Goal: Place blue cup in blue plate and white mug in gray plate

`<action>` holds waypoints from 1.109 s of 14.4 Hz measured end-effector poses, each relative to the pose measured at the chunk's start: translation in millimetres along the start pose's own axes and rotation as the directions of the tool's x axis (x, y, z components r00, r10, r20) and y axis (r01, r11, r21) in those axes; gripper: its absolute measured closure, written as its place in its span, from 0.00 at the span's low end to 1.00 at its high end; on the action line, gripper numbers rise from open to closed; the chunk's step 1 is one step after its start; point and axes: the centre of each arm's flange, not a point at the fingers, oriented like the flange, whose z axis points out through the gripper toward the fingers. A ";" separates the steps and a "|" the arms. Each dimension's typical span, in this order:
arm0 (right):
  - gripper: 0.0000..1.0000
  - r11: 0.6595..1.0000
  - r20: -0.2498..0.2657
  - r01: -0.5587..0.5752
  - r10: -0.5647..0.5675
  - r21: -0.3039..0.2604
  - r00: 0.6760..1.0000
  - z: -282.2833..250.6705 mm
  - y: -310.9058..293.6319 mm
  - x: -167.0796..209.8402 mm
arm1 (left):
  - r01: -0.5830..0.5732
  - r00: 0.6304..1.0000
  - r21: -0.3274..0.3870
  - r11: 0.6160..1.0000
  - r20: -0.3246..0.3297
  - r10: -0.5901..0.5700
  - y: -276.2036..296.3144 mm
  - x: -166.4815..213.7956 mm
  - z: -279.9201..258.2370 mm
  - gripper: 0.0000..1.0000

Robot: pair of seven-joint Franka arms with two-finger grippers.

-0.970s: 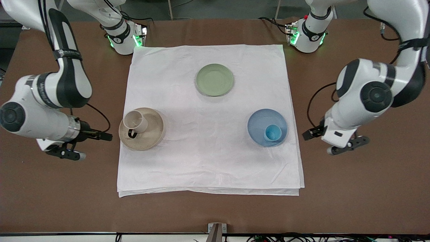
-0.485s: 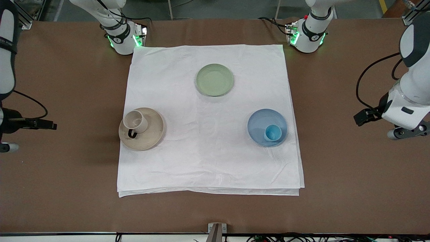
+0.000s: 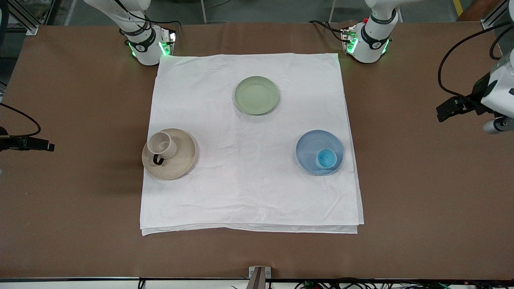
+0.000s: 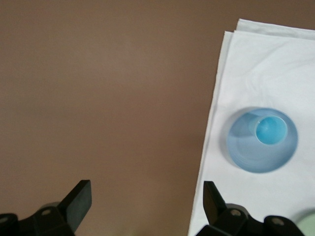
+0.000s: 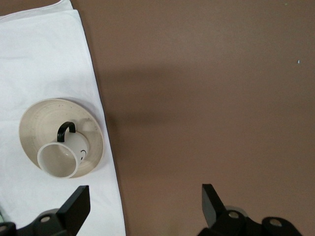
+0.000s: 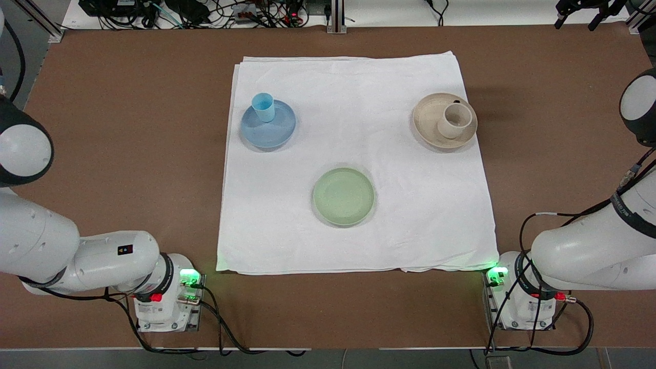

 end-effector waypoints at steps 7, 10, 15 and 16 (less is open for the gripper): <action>0.00 1.000 -0.001 -0.018 0.018 -0.008 1.000 -49.4 -51.4 -40.6 | 0.009 1.000 -0.051 0.999 0.002 -0.009 -6.5 -20.8 -7.1 0.00; 0.00 1.000 0.002 -0.010 0.010 -0.025 1.000 -55.3 -69.6 -55.3 | 0.008 1.000 -0.066 0.998 0.014 -0.007 -4.5 -23.2 -3.8 0.00; 0.00 0.999 -0.017 -0.010 0.010 -0.031 1.000 -72.0 -70.2 -93.5 | -0.022 1.000 -0.078 0.997 -0.006 0.021 -1.1 -36.5 -16.5 0.00; 0.00 1.000 -0.019 -0.008 0.007 -0.030 1.000 -74.2 -69.7 -101.4 | -0.028 1.000 -0.077 0.997 -0.008 0.027 -0.4 -37.9 -17.6 0.00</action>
